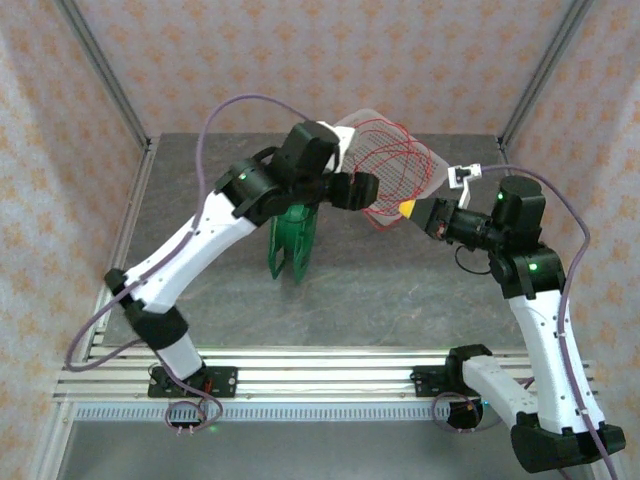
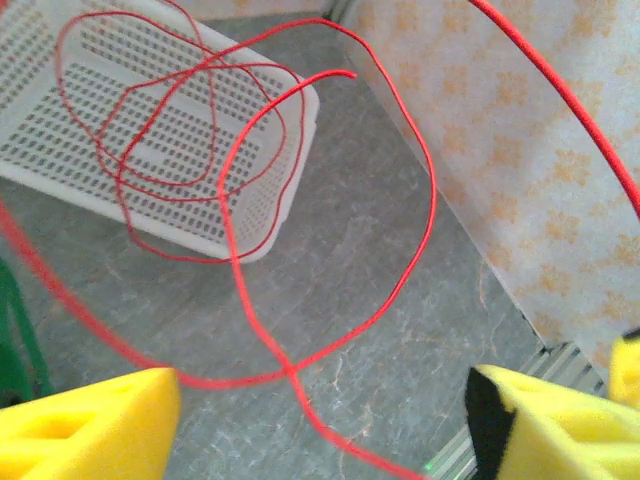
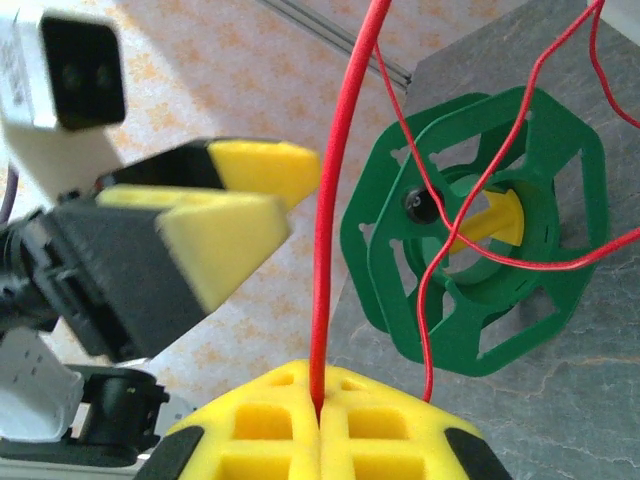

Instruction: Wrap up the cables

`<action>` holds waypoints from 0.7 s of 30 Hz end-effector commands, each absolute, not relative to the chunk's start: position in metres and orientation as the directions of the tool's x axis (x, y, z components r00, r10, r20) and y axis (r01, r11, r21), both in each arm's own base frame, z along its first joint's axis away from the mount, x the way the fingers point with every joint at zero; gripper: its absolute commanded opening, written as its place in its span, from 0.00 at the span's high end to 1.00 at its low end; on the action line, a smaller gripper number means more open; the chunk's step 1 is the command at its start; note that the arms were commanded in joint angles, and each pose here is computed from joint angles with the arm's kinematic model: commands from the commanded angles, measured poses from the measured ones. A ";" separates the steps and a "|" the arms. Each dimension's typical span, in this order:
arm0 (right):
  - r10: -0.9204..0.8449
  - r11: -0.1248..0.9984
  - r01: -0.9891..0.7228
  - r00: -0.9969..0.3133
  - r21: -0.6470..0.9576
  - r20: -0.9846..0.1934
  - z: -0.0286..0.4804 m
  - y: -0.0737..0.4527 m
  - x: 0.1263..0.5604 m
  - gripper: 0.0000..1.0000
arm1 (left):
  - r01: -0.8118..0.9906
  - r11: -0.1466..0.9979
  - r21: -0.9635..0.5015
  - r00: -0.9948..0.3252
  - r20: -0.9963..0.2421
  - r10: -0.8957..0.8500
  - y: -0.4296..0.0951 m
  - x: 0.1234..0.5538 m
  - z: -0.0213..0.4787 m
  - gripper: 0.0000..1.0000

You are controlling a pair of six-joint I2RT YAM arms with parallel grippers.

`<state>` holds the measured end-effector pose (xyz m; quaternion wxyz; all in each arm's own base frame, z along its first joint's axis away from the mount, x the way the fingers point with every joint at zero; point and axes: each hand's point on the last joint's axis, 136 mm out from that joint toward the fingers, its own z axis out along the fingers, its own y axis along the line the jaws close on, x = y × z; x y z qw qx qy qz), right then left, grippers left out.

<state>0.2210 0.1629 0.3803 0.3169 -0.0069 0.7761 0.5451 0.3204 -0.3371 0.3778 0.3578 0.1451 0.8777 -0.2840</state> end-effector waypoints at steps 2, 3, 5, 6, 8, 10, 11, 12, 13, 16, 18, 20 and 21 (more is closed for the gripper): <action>0.315 0.385 -0.465 -0.745 0.797 -0.587 0.404 0.164 0.208 1.00 | 0.465 0.794 -0.392 -0.759 -0.638 0.130 -0.338 0.333 0.359 0.28; 0.315 0.386 -0.473 -0.740 0.792 -0.595 0.407 0.163 0.207 1.00 | 0.457 0.795 -0.398 -0.767 -0.629 0.126 -0.338 0.339 0.355 0.28; 0.315 0.386 -0.484 -0.731 0.785 -0.606 0.411 0.163 0.203 1.00 | 0.454 0.780 -0.431 -0.778 -0.618 0.112 -0.341 0.347 0.355 0.25; 0.315 0.386 -0.489 -0.727 0.782 -0.610 0.412 0.163 0.202 1.00 | 0.455 0.767 -0.453 -0.794 -0.596 0.119 -0.348 0.353 0.346 0.23; 0.315 0.387 -0.500 -0.718 0.775 -0.620 0.415 0.162 0.199 1.00 | 0.459 0.734 -0.501 -0.811 -0.573 0.117 -0.357 0.355 0.343 0.21; 0.314 0.389 -0.507 -0.712 0.769 -0.628 0.418 0.162 0.196 1.00 | 0.466 0.717 -0.519 -0.820 -0.558 0.128 -0.363 0.355 0.339 0.22; 0.315 0.390 -0.511 -0.708 0.766 -0.632 0.419 0.162 0.196 1.00 | 0.464 0.713 -0.526 -0.825 -0.550 0.131 -0.364 0.356 0.336 0.24; 0.319 0.394 -0.513 -0.702 0.762 -0.637 0.421 0.161 0.195 1.00 | 0.464 0.707 -0.534 -0.830 -0.541 0.135 -0.367 0.356 0.333 0.25; 0.320 0.397 -0.516 -0.697 0.759 -0.642 0.422 0.161 0.196 1.00 | 0.465 0.699 -0.543 -0.834 -0.533 0.140 -0.370 0.356 0.331 0.26; 0.328 0.399 -0.524 -0.685 0.753 -0.651 0.427 0.160 0.196 1.00 | 0.459 0.685 -0.566 -0.848 -0.508 0.149 -0.376 0.356 0.323 0.27; 0.332 0.400 -0.530 -0.677 0.748 -0.657 0.430 0.159 0.195 1.00 | 0.456 0.669 -0.587 -0.855 -0.496 0.148 -0.382 0.356 0.320 0.27; 0.340 0.405 -0.533 -0.667 0.743 -0.663 0.433 0.158 0.195 1.00 | 0.457 0.633 -0.625 -0.864 -0.481 0.149 -0.391 0.355 0.320 0.29; 0.343 0.404 -0.534 -0.664 0.743 -0.664 0.434 0.158 0.194 1.00 | 0.454 0.612 -0.648 -0.870 -0.471 0.147 -0.396 0.355 0.320 0.30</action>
